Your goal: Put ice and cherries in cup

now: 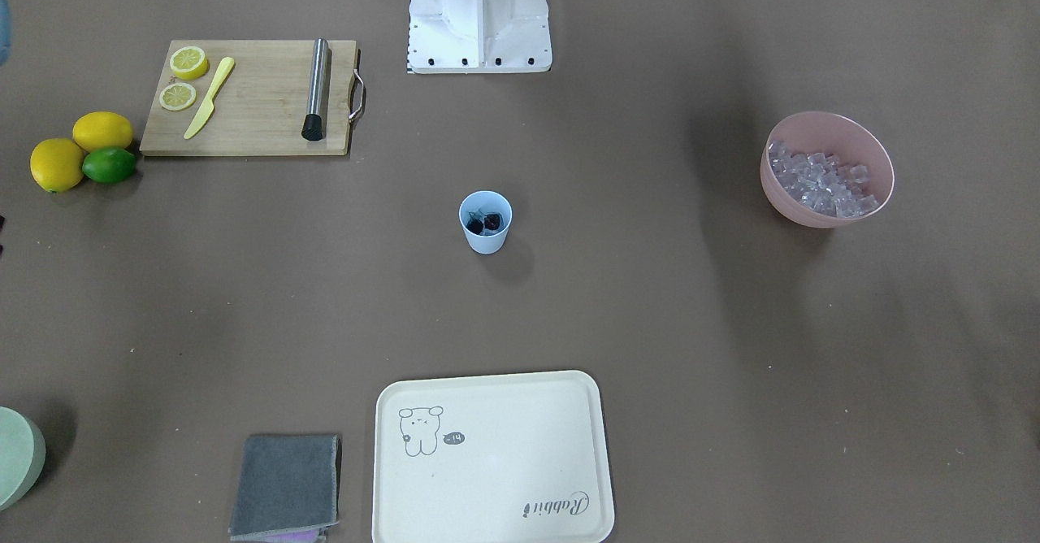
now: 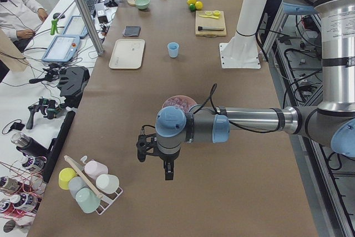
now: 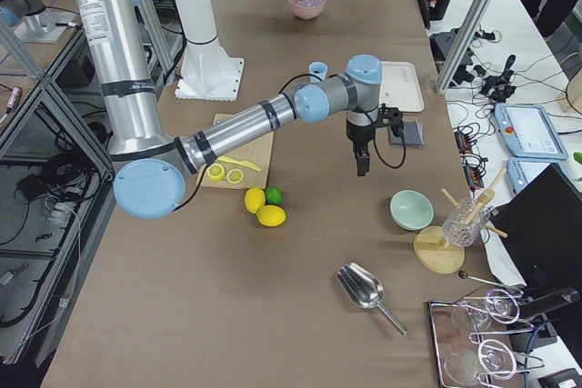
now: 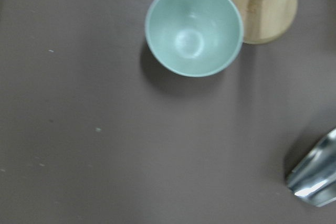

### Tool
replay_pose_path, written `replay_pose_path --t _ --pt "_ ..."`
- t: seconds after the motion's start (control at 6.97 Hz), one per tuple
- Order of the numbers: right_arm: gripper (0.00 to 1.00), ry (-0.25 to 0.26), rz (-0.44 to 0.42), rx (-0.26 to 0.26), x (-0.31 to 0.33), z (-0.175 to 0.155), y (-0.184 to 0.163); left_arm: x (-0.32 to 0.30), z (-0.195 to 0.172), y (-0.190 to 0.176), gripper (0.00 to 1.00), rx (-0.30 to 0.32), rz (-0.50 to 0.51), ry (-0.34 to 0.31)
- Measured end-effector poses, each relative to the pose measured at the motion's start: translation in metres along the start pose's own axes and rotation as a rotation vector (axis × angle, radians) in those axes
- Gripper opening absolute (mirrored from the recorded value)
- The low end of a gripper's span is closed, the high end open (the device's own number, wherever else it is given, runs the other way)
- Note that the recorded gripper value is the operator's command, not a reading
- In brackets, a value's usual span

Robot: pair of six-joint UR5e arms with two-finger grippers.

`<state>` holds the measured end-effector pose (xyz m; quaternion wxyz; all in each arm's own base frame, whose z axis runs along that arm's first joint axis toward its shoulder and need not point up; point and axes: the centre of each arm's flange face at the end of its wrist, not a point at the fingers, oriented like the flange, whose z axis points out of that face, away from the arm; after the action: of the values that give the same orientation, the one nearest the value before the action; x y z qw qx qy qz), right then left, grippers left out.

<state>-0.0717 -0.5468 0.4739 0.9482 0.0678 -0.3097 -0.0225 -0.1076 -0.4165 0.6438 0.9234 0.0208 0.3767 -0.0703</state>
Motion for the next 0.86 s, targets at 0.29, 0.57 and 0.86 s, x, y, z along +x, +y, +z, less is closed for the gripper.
replay_pose_path --t 0.29,0.57,0.86 --pt "1.00 0.042 -0.056 -0.037 0.107 0.006 0.041 0.015 0.001 -0.011 0.99 0.006 -0.029 0.006" --pt "1.00 0.046 -0.044 -0.072 0.178 0.012 0.093 0.027 0.004 -0.016 0.99 0.021 -0.056 0.025" --pt "1.00 0.001 0.015 -0.100 0.204 0.024 0.128 0.031 0.015 -0.012 0.99 0.009 -0.043 0.026"
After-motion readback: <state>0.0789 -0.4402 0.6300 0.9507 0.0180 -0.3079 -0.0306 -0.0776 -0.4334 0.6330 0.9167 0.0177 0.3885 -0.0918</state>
